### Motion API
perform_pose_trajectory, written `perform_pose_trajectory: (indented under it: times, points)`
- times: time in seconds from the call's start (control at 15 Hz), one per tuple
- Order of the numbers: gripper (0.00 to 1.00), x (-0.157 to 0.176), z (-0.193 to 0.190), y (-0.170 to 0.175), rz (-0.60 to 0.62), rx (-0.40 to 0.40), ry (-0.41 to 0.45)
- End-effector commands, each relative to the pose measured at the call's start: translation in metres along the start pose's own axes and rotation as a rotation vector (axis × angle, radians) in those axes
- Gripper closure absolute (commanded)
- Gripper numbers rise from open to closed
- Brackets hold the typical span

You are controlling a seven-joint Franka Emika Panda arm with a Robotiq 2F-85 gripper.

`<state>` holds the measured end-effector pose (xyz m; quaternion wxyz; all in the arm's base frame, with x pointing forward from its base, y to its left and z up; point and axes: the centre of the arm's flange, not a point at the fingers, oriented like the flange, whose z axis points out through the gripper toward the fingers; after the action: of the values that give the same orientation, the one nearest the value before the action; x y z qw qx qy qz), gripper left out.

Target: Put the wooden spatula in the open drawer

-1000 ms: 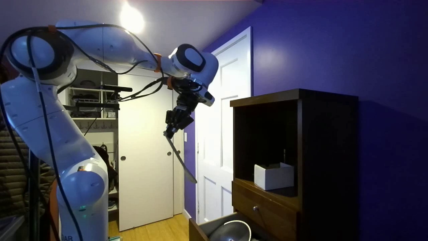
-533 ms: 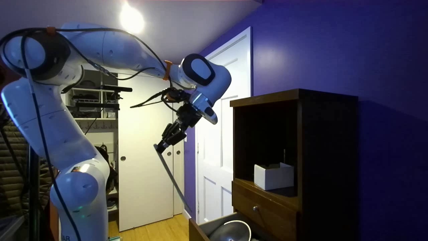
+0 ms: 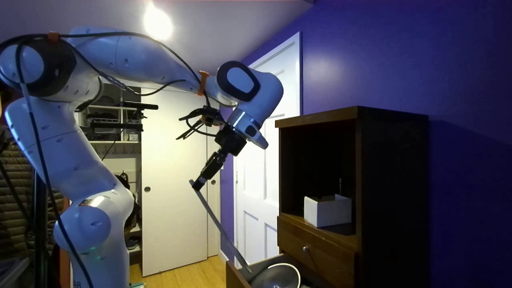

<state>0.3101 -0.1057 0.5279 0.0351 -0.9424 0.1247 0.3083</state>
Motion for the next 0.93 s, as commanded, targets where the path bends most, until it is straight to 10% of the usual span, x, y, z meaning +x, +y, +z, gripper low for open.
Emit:
perform_pose_trajectory:
  times: [0.0, 0.87]
  points:
    - [0.97, 0.011, -0.004, 0.004, 0.121, -0.033, 0.092]
    - [0.97, 0.093, 0.020, 0.019, 0.005, -0.060, 0.169]
